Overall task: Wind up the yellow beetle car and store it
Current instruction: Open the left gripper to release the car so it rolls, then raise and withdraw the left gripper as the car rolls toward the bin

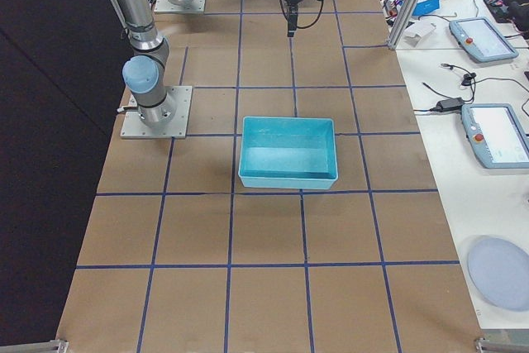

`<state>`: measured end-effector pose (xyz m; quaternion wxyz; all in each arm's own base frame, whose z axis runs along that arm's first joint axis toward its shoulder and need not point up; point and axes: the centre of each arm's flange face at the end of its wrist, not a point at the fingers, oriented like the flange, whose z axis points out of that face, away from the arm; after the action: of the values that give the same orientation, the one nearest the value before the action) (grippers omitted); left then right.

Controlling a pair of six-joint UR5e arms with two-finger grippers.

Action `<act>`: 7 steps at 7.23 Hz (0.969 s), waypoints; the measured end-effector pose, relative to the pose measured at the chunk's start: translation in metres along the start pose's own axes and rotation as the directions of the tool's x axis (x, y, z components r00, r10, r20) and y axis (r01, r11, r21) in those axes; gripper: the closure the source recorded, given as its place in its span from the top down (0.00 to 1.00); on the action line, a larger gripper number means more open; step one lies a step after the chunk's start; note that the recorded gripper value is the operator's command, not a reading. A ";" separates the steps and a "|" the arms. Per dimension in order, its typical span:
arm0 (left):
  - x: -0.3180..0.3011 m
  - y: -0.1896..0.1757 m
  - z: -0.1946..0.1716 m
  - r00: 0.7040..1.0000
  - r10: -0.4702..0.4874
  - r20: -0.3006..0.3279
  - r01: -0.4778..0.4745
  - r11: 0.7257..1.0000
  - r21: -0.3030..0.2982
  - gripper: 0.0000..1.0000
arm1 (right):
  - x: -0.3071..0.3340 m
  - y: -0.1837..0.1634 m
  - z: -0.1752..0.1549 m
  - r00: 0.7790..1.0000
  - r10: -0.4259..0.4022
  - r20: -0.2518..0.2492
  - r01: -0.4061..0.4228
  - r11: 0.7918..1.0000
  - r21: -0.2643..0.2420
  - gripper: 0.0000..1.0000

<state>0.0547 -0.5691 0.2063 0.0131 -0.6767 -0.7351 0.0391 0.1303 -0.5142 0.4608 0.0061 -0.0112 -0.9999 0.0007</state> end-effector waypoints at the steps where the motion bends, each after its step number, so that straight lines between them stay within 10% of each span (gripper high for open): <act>1: -0.001 -0.001 -0.005 1.000 -0.026 0.009 0.026 1.000 -0.004 1.00 | 0.000 0.000 0.000 1.000 0.000 0.000 0.000 1.000 0.000 1.00; 7: 0.000 -0.110 -0.115 0.917 -0.398 0.025 0.399 0.917 -0.032 1.00 | -0.001 0.001 -0.001 1.000 -0.005 -0.001 0.005 1.000 0.001 1.00</act>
<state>-0.0463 -0.5739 0.3292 0.0022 -0.5128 -0.8580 0.0284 0.1314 -0.5131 0.4622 0.0065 -0.0084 -0.9999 0.0009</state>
